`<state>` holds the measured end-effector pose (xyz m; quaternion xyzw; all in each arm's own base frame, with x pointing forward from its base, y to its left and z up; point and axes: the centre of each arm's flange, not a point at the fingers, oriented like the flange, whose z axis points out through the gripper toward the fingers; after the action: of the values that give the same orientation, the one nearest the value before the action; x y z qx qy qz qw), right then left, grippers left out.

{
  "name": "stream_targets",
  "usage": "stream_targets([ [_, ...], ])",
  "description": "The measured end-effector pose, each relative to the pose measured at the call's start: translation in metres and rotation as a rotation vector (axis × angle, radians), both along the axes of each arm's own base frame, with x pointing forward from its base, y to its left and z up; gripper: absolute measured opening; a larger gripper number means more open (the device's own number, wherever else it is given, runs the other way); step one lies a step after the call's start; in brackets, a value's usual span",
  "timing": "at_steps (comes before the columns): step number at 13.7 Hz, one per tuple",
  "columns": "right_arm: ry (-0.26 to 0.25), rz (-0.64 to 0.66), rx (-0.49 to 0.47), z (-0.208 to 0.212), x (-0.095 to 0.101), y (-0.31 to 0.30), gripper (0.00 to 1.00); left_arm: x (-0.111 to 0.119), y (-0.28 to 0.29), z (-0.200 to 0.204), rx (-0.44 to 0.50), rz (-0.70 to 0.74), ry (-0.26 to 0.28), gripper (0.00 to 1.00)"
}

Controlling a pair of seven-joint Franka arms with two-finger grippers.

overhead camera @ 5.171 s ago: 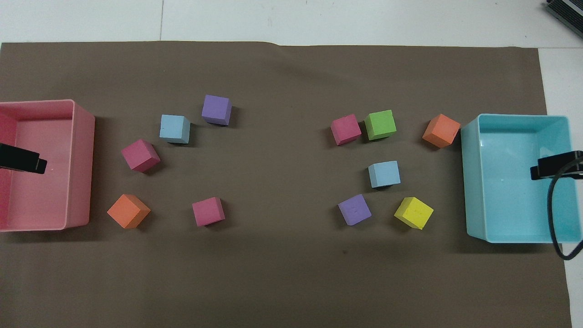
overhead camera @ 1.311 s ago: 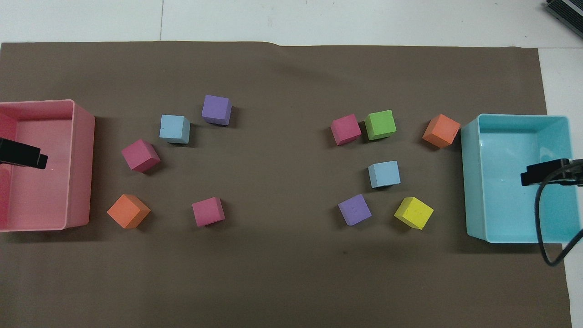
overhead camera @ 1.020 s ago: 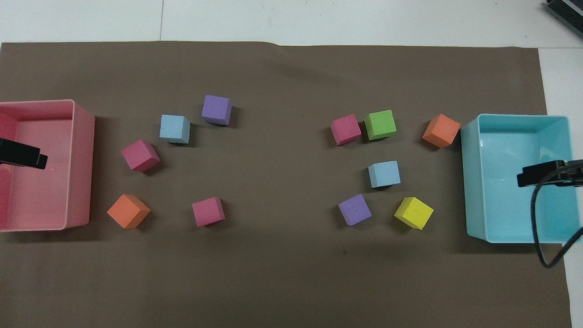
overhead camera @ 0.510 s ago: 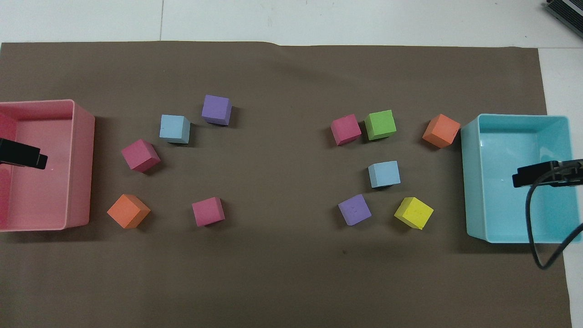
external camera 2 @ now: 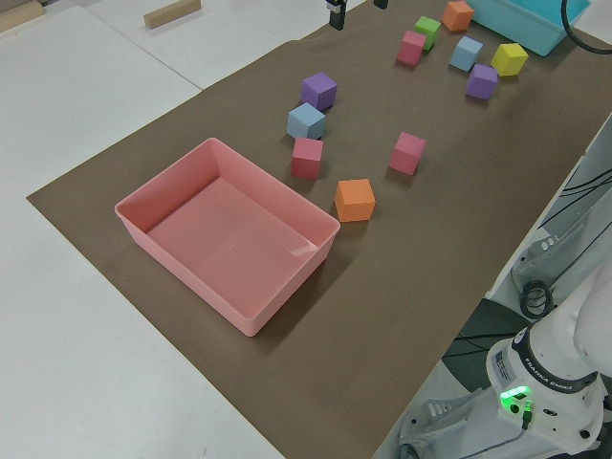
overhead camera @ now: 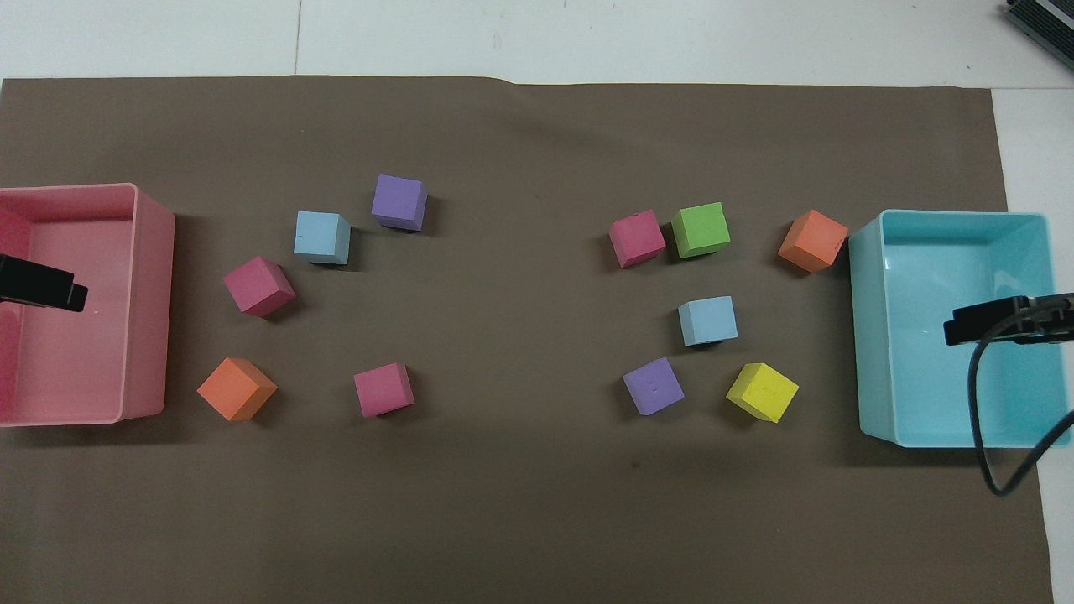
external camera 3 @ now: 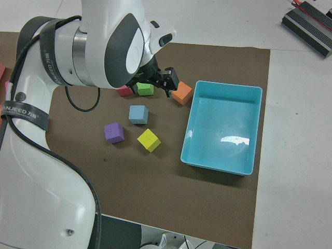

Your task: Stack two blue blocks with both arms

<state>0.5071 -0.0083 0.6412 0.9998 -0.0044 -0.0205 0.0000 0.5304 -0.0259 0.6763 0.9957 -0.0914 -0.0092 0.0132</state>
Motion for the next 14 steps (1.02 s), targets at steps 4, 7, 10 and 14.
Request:
stream_targets([
  [4,-0.021,-0.007,-0.002,-0.011,0.008,0.014,1.00,0.000,0.000,0.000,0.000,0.000,0.000,1.00],
  [7,-0.031,0.024,-0.006,-0.045,0.028,0.032,1.00,0.000,0.000,0.000,0.000,0.000,0.000,1.00],
  [10,-0.022,0.044,-0.012,-0.080,0.043,0.057,1.00,0.000,0.000,0.000,0.000,0.000,0.000,1.00],
  [14,-0.013,0.036,-0.020,-0.130,0.060,0.072,1.00,0.000,0.000,0.000,0.000,0.000,0.000,1.00],
])
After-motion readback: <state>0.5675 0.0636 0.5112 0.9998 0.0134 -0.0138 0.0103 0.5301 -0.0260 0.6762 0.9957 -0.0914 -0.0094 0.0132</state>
